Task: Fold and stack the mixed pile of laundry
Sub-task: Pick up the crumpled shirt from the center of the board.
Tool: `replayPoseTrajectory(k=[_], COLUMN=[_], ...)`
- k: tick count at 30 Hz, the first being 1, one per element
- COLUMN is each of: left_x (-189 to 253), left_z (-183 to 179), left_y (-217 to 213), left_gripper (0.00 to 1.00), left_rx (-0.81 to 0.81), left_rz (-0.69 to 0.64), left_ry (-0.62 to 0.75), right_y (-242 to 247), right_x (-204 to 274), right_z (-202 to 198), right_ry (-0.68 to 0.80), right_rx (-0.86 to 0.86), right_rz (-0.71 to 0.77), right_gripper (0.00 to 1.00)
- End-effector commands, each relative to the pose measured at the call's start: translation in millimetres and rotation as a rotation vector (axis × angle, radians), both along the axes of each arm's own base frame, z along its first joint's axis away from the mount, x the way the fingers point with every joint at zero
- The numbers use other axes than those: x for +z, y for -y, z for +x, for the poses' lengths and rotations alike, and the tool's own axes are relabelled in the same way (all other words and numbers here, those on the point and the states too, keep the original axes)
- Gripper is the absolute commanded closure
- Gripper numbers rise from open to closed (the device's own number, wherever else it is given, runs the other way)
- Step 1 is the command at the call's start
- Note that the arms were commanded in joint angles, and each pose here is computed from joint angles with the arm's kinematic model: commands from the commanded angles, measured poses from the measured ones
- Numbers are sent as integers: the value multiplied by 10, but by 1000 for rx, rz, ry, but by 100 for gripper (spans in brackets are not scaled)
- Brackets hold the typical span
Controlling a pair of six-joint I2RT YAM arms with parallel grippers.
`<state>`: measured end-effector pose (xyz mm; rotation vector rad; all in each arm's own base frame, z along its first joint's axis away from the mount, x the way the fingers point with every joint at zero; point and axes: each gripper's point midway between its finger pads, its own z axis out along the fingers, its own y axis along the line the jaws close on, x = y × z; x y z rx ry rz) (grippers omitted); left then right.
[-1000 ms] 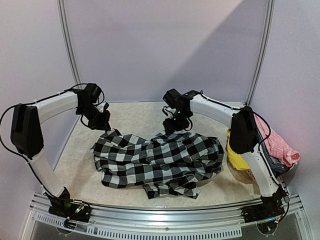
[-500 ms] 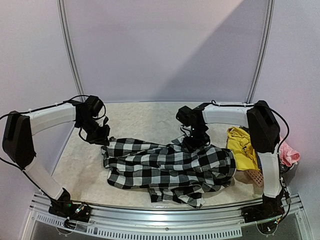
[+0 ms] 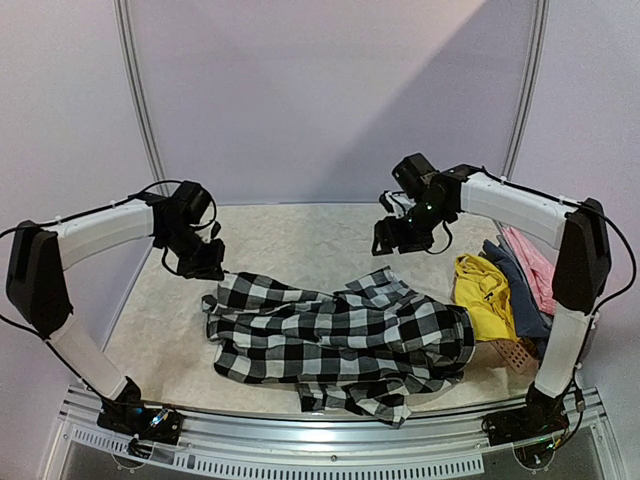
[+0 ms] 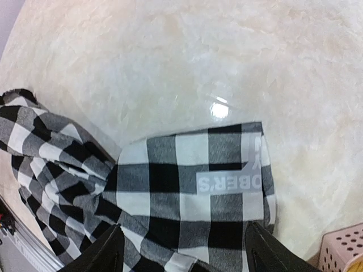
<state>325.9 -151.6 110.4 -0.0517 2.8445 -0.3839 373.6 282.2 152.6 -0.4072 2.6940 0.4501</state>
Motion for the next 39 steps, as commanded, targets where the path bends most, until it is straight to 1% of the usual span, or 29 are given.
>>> replayPoseTrajectory(k=[1,5,11,18,29,32,39], left_x=[145,205,149,28,-99,-108,-139], left_z=[372,611,763,782,778,770,761], left_y=[132,202,194,153,144,139,117], left_gripper=[100,100,100,100,100,100,100], left_rx=[-35,-58,-73,-88,-106,-107,-103], left_rz=[6,5,-6,-14,-23,-23,-25], left_ry=[60,70,51,15,-18,-20,-21], right_y=[-96,-140,-52,188,128,169,204], right_x=[-269,-482,-800,-1051,-1256,-1321,-1457], right_z=[243,364,445,521,729,730,595], right_ry=[-94,-137,-182,-187,-191,-204,-242], right_rx=[-75,-88,-143,-194,-201,-199,-174], right_rz=[61,49,-19,-127,-156,-190,-237], right_gripper=[25,25,25,26,30,35,58])
